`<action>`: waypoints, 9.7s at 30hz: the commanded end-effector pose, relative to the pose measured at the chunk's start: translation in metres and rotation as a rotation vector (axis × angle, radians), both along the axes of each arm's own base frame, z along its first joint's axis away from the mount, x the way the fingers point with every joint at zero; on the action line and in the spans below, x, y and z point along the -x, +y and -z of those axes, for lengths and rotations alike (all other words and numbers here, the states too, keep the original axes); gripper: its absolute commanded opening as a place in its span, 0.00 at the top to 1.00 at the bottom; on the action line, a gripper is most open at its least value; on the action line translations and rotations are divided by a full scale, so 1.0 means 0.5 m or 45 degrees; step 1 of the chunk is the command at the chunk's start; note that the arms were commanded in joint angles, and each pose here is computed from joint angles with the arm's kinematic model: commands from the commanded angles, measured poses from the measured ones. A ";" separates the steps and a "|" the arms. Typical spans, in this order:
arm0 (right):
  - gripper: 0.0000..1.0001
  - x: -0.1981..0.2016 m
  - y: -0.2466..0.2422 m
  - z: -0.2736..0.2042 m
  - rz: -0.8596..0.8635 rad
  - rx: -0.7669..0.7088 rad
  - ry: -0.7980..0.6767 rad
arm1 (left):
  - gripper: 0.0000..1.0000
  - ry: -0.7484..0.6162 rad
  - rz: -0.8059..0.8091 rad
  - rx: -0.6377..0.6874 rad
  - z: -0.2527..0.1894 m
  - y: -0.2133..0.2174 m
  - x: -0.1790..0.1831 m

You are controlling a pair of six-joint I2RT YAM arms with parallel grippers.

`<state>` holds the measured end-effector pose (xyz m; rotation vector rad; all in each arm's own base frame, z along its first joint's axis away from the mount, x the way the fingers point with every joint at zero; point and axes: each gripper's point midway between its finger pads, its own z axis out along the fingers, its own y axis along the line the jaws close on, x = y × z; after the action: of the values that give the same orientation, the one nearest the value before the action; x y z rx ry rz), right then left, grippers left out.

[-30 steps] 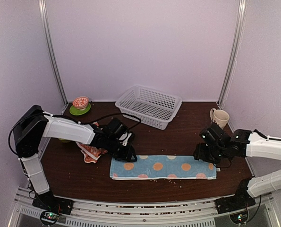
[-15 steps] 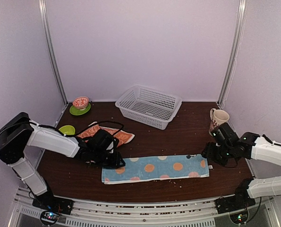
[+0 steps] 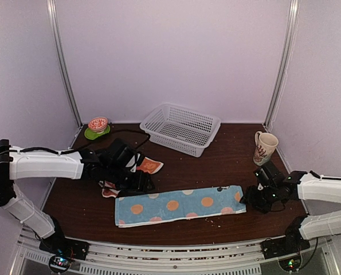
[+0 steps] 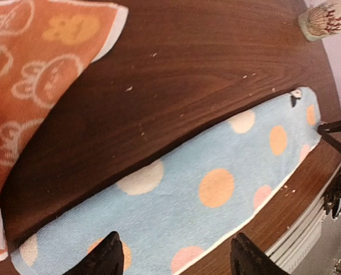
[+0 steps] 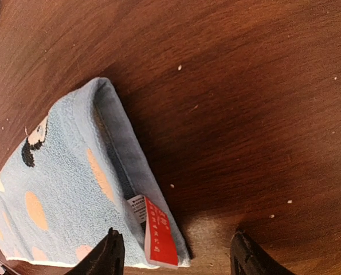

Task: Roll the towels
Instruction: Pick up the towel from the center of the board, then fold the towel at the center of the board, then smooth out the towel at the center of the board, then move the towel to the center of the board.

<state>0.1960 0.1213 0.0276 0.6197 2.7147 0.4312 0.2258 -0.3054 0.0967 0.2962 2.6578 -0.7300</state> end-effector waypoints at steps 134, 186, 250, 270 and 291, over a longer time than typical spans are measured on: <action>1.00 0.101 0.692 -0.135 -1.388 0.122 -0.282 | 0.39 -0.112 -0.209 -0.090 0.016 0.155 0.045; 0.48 -0.051 0.454 -0.169 -0.885 -0.176 -0.383 | 0.44 0.237 0.048 0.059 0.034 -0.002 0.121; 0.46 -0.101 0.418 -0.148 -0.869 -0.057 -0.247 | 0.44 0.173 0.129 -0.243 0.002 0.099 0.101; 0.44 -0.019 0.403 -0.066 -0.642 -0.434 -0.129 | 0.73 0.065 0.274 -0.007 0.008 -0.081 0.019; 0.85 -0.020 0.347 0.041 -0.470 -0.359 0.013 | 0.86 0.194 0.205 -0.277 0.190 -0.014 0.034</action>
<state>0.2077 0.3183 0.0257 0.1114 2.7679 1.0194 0.2079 -0.3132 0.0202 0.5273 2.8710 -0.5681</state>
